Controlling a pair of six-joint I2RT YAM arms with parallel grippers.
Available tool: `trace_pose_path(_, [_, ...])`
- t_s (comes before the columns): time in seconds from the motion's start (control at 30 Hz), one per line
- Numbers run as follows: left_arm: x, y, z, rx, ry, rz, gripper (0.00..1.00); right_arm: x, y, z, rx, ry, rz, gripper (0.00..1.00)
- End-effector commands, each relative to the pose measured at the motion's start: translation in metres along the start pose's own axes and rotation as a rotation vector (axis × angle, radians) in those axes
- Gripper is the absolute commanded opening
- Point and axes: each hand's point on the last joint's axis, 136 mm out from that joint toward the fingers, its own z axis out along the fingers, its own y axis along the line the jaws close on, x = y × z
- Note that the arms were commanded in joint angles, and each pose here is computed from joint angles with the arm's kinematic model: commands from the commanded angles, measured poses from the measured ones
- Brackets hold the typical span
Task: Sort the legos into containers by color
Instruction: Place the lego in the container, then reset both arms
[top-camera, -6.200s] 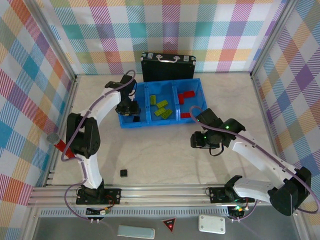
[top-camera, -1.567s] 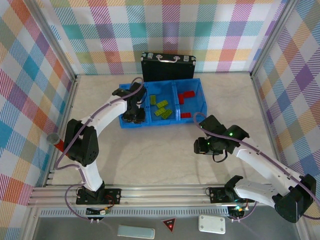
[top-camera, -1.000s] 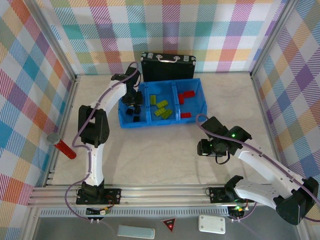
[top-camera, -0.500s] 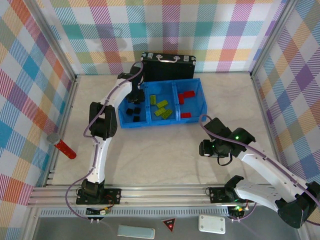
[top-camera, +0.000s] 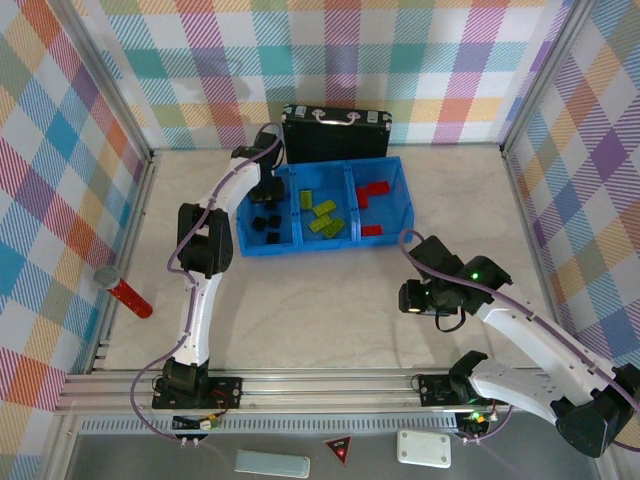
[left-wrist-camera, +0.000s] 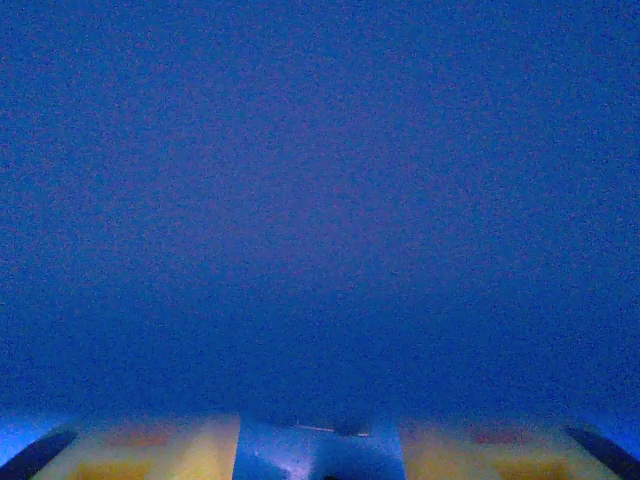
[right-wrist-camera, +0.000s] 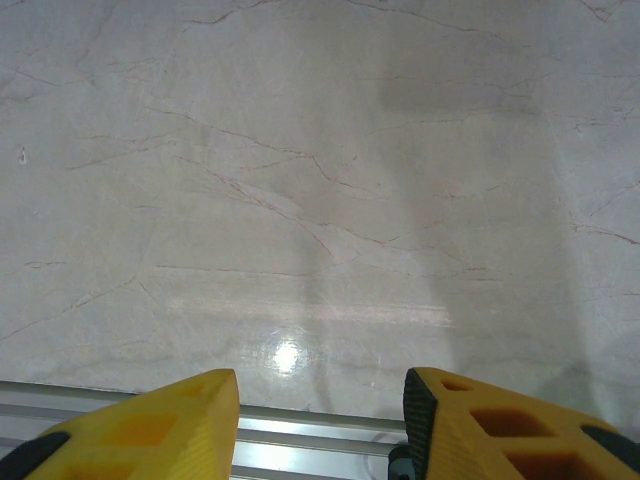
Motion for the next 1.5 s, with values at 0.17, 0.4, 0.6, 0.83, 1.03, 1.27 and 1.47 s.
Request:
trace_pose_path(0.17, [0.0, 0.007, -0.015, 0.007, 0.011, -0.025, 0.47, -0.003, -0.001, -0.007, 0.008, -0.019, 0.006, 0.49])
trace_pose_path(0.4, [-0.011, 0.004, -0.062, 0.051, -0.056, -0.033, 0.47, -0.014, -0.002, -0.012, 0.022, -0.07, -0.003, 0.51])
trace_pose_path(0.6, [-0.012, 0.007, -0.109, 0.083, -0.119, -0.033, 0.46, -0.026, -0.004, -0.01, 0.045, -0.109, -0.015, 0.53])
trace_pose_path(0.83, [0.005, 0.024, -0.162, 0.087, -0.202, -0.031, 0.46, -0.049, -0.01, -0.005, 0.073, -0.155, -0.021, 0.62])
trace_pose_path(1.03, [0.041, 0.048, -0.184, 0.048, -0.233, -0.029, 0.46, -0.071, -0.028, 0.003, 0.117, -0.182, 0.001, 0.7])
trace_pose_path(1.27, [0.088, 0.076, -0.192, 0.008, -0.244, -0.044, 0.48, -0.094, -0.056, 0.006, 0.186, -0.253, 0.058, 0.83])
trace_pose_path(1.47, [0.127, 0.095, -0.185, -0.022, -0.266, -0.06, 0.53, -0.103, -0.076, 0.014, 0.236, -0.296, 0.1, 0.96])
